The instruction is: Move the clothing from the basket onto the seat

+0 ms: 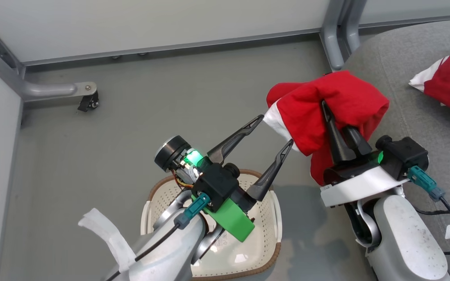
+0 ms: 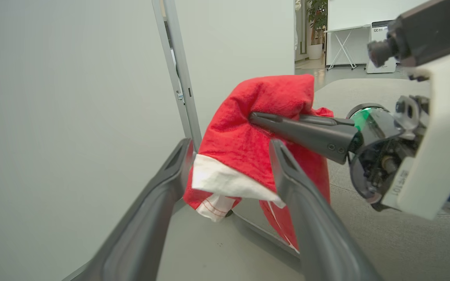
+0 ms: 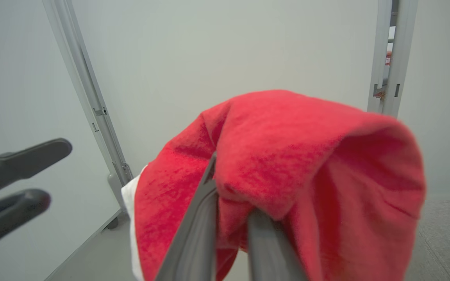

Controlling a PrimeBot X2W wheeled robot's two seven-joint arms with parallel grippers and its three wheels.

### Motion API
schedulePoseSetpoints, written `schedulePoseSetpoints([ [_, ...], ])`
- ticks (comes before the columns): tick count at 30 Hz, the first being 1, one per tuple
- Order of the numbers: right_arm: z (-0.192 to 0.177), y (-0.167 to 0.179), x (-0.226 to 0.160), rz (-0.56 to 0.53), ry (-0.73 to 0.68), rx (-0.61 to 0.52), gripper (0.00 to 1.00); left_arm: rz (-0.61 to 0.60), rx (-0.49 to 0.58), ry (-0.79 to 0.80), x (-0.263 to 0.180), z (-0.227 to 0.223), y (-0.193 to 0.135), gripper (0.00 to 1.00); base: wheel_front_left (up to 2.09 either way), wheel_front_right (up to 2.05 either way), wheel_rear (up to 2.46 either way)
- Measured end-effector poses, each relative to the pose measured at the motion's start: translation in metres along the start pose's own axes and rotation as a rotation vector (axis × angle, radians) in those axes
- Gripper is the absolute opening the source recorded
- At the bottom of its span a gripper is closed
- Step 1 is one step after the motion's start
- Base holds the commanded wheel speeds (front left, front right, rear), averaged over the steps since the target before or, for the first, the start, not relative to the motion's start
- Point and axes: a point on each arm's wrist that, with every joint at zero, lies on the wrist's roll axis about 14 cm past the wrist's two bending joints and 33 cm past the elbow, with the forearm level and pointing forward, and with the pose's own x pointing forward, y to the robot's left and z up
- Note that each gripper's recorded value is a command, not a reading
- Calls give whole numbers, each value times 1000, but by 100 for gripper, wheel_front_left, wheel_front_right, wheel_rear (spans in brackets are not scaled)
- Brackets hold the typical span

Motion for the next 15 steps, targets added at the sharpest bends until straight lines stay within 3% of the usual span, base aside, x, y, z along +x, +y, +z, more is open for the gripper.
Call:
schedulePoseSetpoints([
  [15, 25, -78, -40, -232, -27, -104, 0, -154, -46, 18, 23, -23, -37, 100, 0, 0, 0],
])
